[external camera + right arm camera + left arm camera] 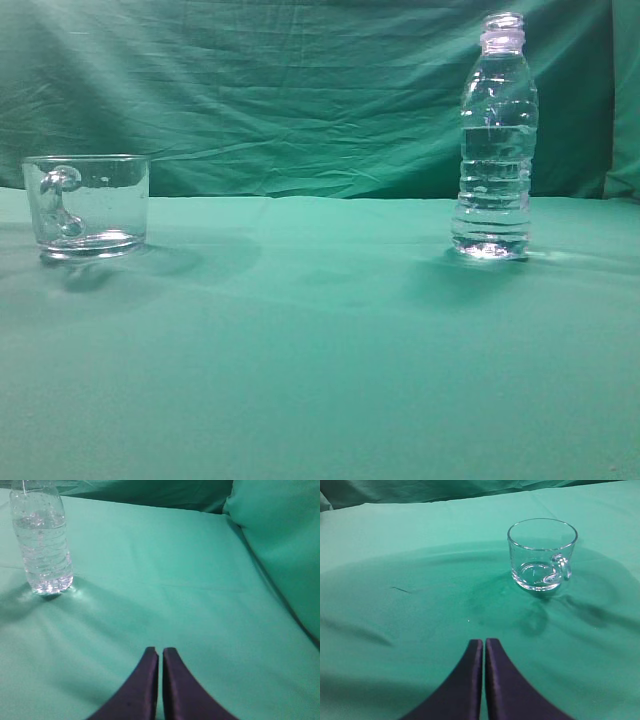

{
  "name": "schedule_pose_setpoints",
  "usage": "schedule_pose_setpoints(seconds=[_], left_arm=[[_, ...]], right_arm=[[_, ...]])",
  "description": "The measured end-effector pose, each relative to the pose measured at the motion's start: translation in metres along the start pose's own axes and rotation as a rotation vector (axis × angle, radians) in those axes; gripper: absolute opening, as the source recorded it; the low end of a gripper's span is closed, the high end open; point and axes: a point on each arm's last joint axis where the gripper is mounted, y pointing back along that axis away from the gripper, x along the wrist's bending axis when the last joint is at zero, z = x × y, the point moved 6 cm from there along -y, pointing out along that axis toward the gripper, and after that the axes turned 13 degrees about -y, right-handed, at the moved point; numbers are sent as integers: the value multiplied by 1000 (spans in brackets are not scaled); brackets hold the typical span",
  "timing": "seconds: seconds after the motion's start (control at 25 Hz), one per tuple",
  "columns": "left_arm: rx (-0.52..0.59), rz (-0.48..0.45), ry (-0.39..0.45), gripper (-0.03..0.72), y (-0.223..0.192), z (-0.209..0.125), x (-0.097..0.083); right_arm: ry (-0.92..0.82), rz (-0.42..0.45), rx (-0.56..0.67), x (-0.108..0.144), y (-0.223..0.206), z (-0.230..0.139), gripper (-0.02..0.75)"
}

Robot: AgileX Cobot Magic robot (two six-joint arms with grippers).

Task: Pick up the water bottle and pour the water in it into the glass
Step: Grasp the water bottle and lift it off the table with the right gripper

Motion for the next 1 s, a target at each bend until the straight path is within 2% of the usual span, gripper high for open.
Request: schedule_pose_setpoints(seconds=[1.0], left_arm=[[0, 0, 0, 0, 0, 0, 0]], right_arm=[[0, 0, 0, 0, 0, 0, 0]])
